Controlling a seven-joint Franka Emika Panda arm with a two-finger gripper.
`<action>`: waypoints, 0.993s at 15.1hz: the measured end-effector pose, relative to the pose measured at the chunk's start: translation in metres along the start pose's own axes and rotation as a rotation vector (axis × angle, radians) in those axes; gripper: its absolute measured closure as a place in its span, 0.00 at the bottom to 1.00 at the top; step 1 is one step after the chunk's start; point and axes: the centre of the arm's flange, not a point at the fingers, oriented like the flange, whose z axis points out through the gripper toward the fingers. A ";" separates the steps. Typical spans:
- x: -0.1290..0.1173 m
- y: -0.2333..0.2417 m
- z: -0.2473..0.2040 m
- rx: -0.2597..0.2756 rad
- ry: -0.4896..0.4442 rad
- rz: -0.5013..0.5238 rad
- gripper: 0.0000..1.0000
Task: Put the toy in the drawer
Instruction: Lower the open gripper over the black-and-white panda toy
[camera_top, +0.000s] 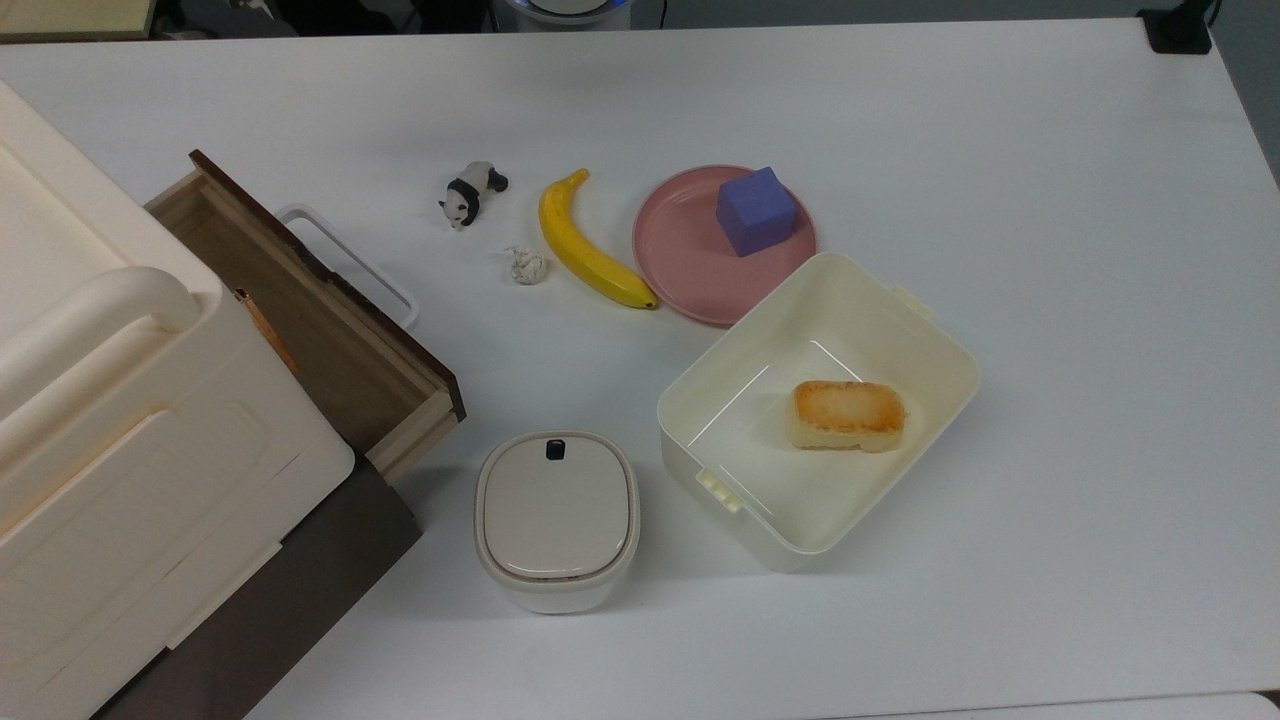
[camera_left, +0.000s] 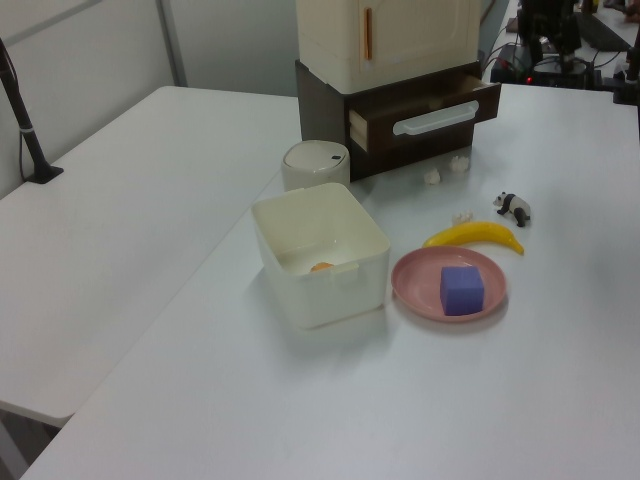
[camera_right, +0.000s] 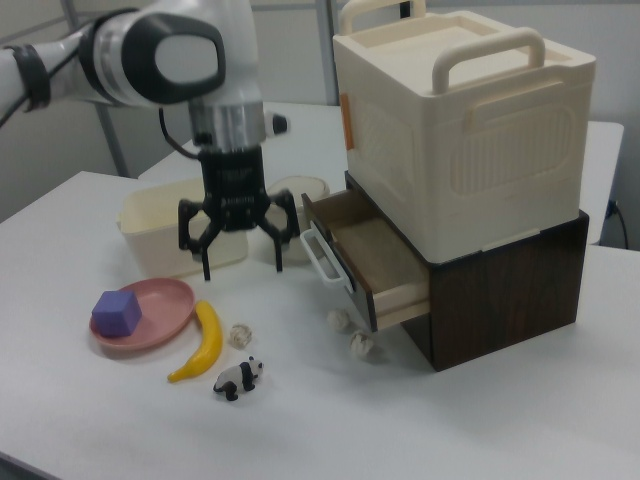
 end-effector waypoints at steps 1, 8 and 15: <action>0.000 0.000 0.012 0.023 -0.009 0.019 0.00; 0.036 0.000 0.087 0.139 0.121 0.667 0.00; 0.065 -0.005 0.151 0.118 0.204 1.186 0.00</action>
